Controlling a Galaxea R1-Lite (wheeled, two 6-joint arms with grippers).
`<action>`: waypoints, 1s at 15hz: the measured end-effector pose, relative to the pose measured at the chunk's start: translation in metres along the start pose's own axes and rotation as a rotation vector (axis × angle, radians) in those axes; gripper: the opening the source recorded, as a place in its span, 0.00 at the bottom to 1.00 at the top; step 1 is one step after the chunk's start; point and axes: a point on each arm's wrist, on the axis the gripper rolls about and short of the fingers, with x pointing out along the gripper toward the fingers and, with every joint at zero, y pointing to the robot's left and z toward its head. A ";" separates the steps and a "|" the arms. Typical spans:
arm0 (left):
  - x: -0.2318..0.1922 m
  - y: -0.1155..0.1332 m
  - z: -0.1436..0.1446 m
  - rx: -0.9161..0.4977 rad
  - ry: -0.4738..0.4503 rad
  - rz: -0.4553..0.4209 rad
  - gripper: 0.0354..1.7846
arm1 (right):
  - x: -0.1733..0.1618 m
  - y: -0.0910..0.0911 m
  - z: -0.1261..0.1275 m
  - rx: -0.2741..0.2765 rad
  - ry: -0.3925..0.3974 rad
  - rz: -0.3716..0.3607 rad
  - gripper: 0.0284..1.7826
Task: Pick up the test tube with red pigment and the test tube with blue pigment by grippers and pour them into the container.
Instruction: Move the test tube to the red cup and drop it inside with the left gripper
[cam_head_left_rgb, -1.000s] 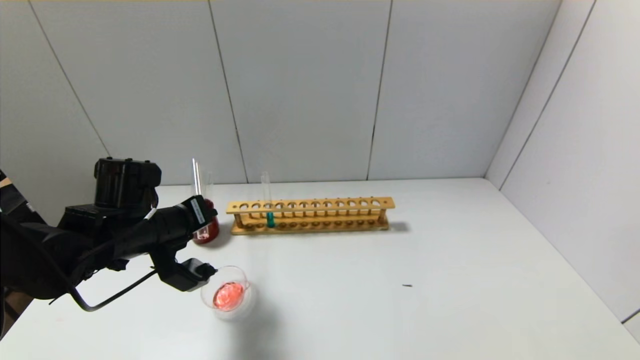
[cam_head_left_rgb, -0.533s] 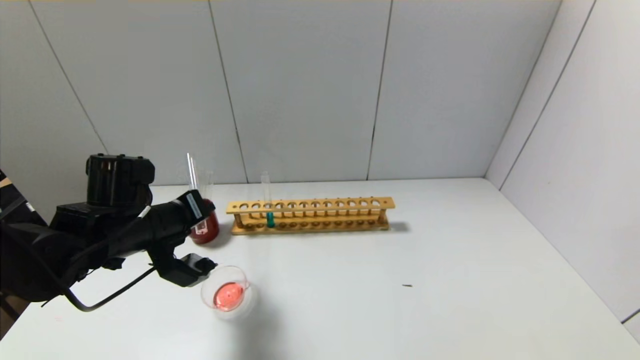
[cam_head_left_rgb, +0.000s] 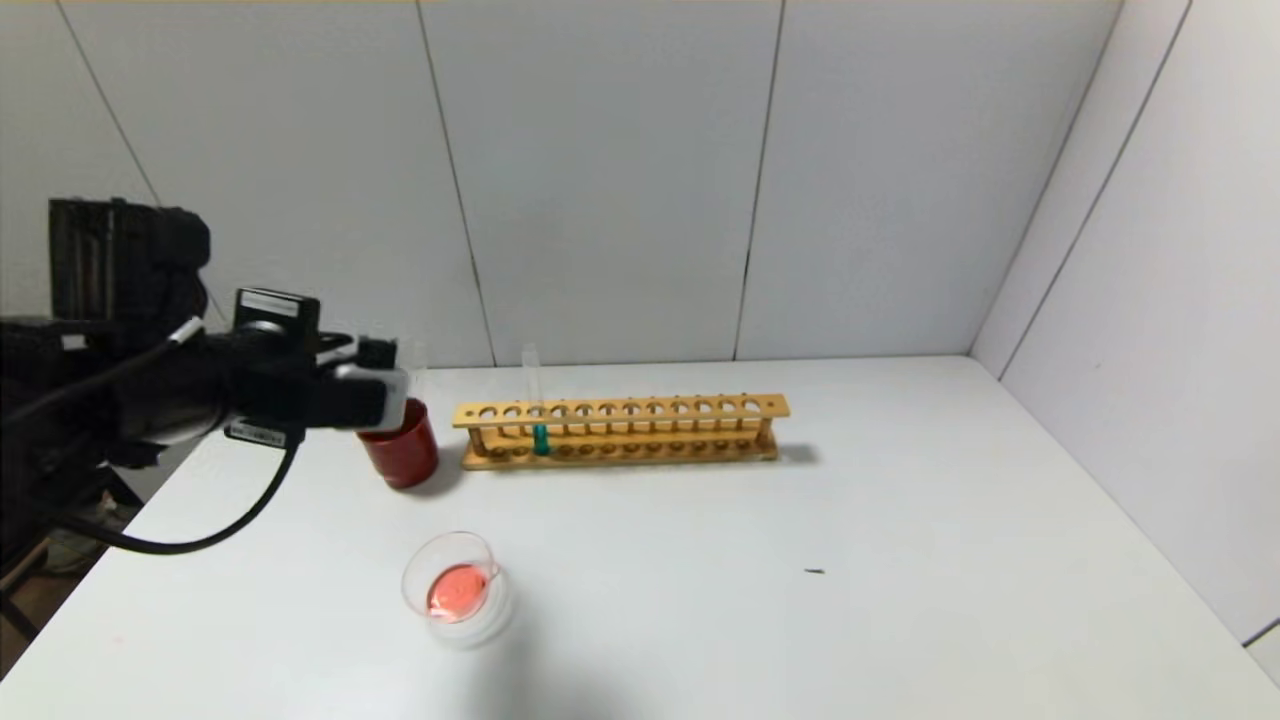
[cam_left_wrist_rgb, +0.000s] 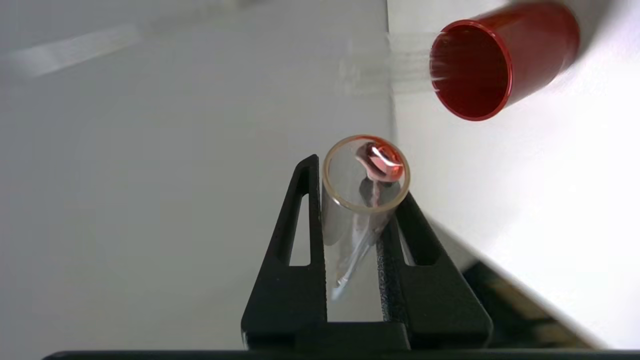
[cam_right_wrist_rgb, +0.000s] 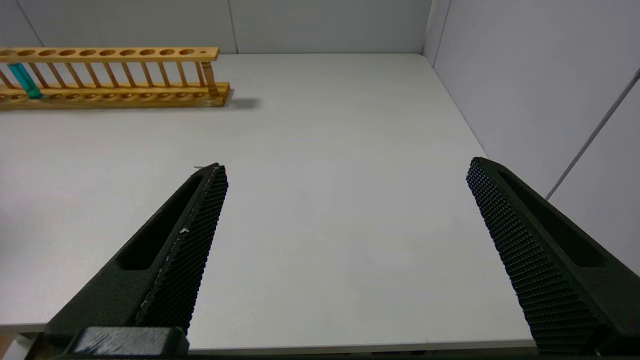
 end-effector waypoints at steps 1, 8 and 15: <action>-0.006 0.010 -0.006 -0.157 0.013 -0.014 0.17 | 0.000 0.000 0.000 0.000 0.000 0.000 0.98; -0.020 0.040 -0.030 -1.202 -0.165 -0.095 0.17 | 0.000 0.000 0.000 0.000 0.000 0.000 0.98; 0.046 0.022 -0.051 -1.445 -0.211 -0.035 0.17 | 0.000 0.000 0.000 0.000 0.000 0.000 0.98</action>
